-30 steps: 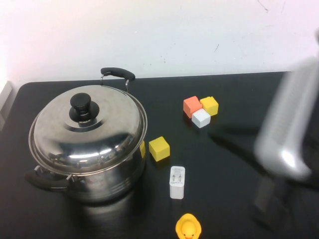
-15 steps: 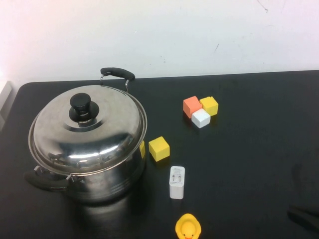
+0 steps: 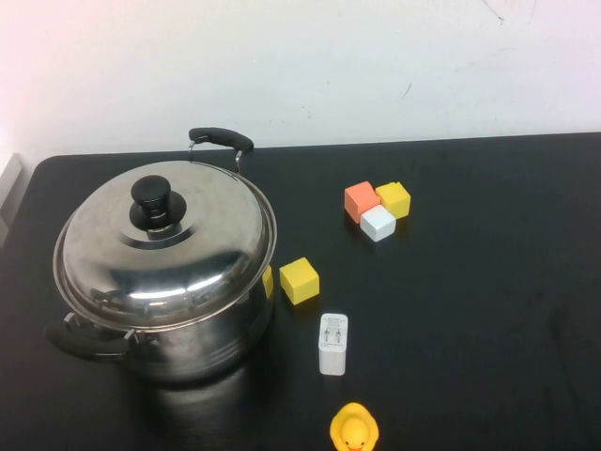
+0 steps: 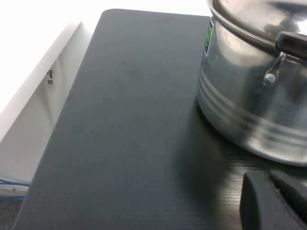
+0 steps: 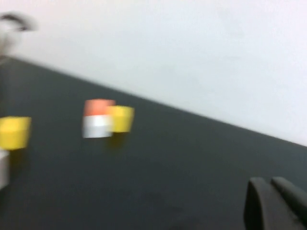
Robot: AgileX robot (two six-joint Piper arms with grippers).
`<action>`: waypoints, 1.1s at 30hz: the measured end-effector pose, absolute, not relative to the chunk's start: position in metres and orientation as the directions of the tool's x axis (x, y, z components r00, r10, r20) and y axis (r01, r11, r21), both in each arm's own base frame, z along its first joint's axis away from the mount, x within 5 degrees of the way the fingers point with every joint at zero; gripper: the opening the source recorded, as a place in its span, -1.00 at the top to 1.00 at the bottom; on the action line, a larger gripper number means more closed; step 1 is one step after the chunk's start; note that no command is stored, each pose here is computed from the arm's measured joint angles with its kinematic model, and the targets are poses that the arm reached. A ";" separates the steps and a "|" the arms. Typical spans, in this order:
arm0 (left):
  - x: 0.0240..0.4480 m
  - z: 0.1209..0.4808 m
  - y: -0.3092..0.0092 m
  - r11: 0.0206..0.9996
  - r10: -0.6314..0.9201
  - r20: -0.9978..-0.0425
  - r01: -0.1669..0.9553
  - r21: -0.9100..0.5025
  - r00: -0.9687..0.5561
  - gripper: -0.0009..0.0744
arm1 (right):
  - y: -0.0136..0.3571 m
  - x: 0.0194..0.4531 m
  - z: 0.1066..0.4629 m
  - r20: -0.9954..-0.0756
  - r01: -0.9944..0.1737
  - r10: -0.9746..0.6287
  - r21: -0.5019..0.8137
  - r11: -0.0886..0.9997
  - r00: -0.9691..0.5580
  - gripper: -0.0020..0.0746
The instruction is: Cover the pot
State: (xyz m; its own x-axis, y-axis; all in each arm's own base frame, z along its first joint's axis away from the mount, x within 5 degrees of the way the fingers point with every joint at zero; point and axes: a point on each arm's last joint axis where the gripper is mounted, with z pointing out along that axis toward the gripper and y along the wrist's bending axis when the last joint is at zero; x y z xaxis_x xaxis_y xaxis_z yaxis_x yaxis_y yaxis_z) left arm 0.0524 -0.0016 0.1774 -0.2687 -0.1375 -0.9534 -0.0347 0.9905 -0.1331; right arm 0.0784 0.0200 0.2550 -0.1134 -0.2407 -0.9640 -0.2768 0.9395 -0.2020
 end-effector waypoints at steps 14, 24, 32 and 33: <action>0.052 0.177 -0.002 0.990 -0.138 -0.953 -0.035 -0.133 -0.269 0.98 | -0.004 0.061 0.211 -0.986 0.053 -0.077 -0.086 0.995 -0.145 0.95; 0.052 0.177 -0.002 0.990 -0.138 -0.953 -0.035 -0.133 -0.269 0.98 | -0.002 0.056 0.181 -0.980 0.055 0.033 0.022 0.998 -0.197 0.95; 0.052 0.177 -0.002 0.990 -0.138 -0.953 -0.035 -0.133 -0.269 0.98 | -0.007 0.052 0.171 -0.944 0.157 0.160 0.118 0.981 -0.289 0.95; 0.052 0.177 -0.002 0.990 -0.138 -0.953 -0.035 -0.133 -0.269 0.98 | -0.008 0.051 0.171 -0.943 0.167 0.167 0.122 0.978 -0.288 0.95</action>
